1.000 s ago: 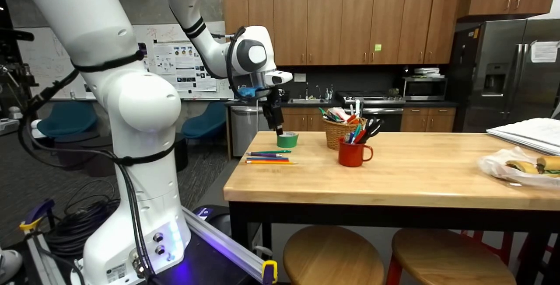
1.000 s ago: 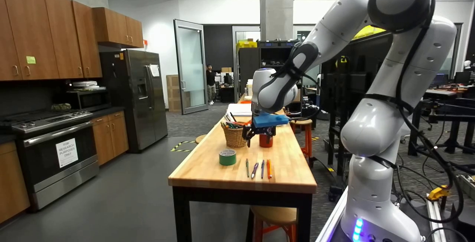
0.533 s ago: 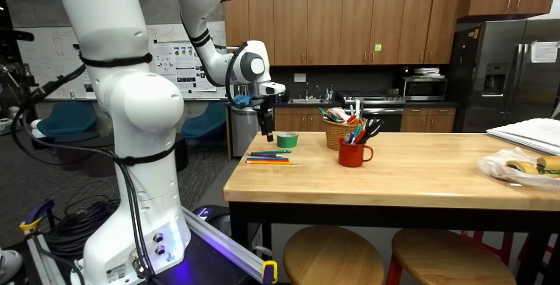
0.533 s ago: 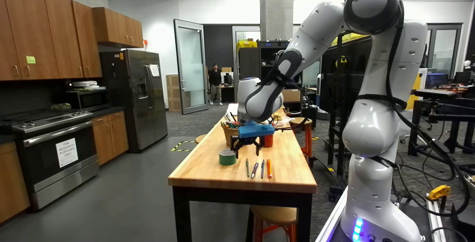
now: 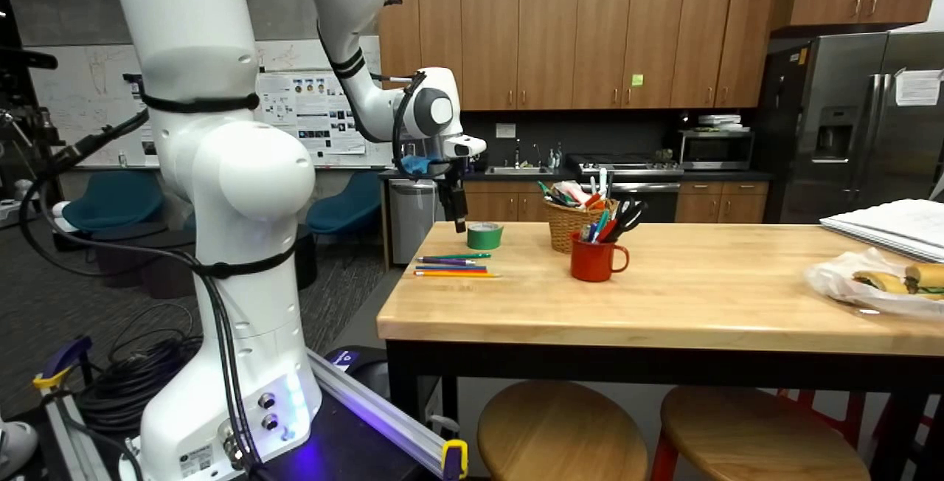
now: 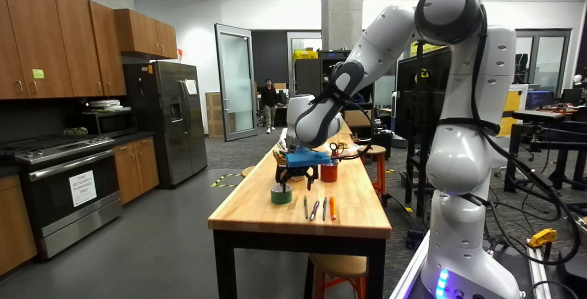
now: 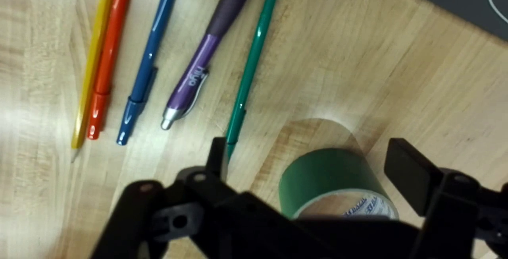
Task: Place the green masking tape upright.
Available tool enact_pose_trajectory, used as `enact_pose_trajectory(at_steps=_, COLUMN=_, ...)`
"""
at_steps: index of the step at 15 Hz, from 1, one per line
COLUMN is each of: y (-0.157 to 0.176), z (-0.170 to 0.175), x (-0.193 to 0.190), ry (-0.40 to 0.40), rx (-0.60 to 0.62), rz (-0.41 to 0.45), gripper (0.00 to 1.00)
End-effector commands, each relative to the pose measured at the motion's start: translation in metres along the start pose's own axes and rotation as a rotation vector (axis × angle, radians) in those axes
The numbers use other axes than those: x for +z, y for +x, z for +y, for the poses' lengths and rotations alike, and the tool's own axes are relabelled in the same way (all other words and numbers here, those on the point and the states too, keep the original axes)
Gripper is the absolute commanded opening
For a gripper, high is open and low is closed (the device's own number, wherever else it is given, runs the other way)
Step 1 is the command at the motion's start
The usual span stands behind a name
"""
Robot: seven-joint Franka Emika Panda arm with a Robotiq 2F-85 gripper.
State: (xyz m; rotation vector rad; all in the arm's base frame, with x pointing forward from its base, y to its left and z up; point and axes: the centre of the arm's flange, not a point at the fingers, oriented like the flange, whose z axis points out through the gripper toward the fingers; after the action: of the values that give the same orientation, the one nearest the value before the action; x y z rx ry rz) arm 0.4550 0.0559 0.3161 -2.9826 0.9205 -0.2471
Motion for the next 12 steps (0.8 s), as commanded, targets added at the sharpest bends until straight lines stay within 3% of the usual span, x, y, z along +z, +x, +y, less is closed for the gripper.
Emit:
enact_pose_trajectory(at_steps=1, y=0.020, z=-0.006, x=0.001, ry=0.005, rx=0.015, rz=0.018, gripper=1.00)
enact_pose_trajectory(at_steps=12, y=0.076, z=-0.005, x=0.035, ry=-0.010, rx=0.063, rz=0.053, gripper=1.00)
